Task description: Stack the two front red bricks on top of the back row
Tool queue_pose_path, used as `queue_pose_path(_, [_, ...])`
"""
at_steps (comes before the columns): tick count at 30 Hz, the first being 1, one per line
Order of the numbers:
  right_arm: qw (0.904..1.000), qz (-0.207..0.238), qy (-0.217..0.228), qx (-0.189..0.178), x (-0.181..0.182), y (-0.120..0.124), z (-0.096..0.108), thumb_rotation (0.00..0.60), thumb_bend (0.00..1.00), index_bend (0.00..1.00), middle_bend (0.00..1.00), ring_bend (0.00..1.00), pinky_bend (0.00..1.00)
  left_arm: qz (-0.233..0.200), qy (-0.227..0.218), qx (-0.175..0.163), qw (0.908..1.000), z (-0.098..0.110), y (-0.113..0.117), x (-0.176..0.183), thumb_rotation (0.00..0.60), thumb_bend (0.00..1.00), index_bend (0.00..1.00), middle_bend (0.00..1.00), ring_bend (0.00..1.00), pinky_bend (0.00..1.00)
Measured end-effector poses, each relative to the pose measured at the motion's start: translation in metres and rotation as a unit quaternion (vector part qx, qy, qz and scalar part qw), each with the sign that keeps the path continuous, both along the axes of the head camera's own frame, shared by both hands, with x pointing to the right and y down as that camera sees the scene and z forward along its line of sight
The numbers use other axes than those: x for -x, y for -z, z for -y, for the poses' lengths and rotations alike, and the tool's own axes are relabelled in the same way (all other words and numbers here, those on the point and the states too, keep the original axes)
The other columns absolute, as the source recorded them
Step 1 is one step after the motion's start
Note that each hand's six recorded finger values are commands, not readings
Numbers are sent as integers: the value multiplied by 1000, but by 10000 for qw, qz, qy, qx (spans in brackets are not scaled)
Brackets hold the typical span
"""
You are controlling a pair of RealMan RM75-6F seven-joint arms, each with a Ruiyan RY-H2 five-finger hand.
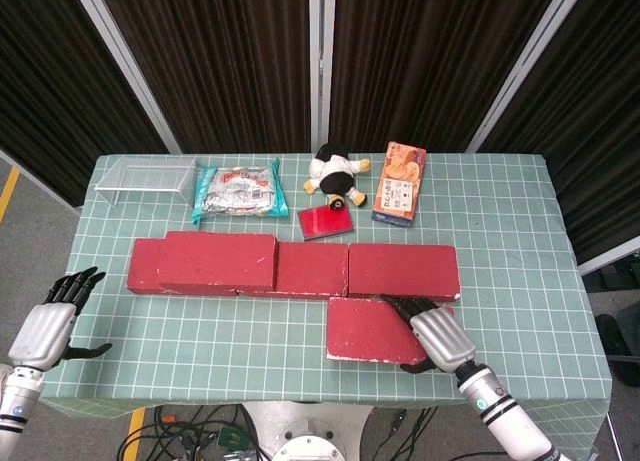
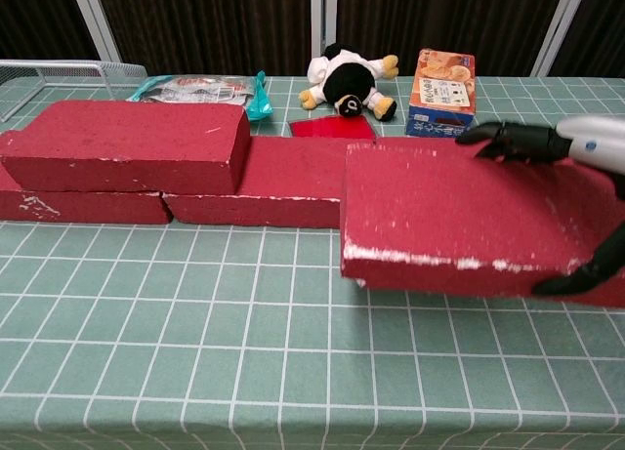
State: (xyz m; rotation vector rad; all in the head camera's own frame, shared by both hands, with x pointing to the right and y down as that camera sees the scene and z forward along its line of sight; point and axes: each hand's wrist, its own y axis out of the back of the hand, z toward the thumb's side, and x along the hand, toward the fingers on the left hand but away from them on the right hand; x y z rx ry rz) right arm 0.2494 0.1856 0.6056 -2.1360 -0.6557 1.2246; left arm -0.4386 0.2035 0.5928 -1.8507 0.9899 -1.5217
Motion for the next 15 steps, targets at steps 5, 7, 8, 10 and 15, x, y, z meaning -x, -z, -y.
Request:
queue_pose_path(5, [9984,0,241,-517,14,24,53,600,73,73,260,217,301,-18,16,15,10000,0,0,-1,600,34,66,0,0,0])
queue_pose_path(7, [9975,29,365,-602,23,28,69,600,73,73,259,217,302,-18,25,18,10000,0,0,-1,600,34,66,0,0,0])
queue_pose_path(8, [9970,36,437,-637,27,29,76,600,73,73,258,217,302,-12,22,18,10000,0,0,-1,600,34,66,0,0,0])
queue_pose_path(10, [9963,42,577,-639,34,28,91,600,73,73,256,217,302,-3,26,27,10000,-1,-1,0,600,35,66,0,0,0])
queue_pose_path(15, [9964,-23,698,-488,39,16,111,600,73,73,251,217,302,-84,36,49,9999,-1,-1,-2,600,35,65,0,0,0])
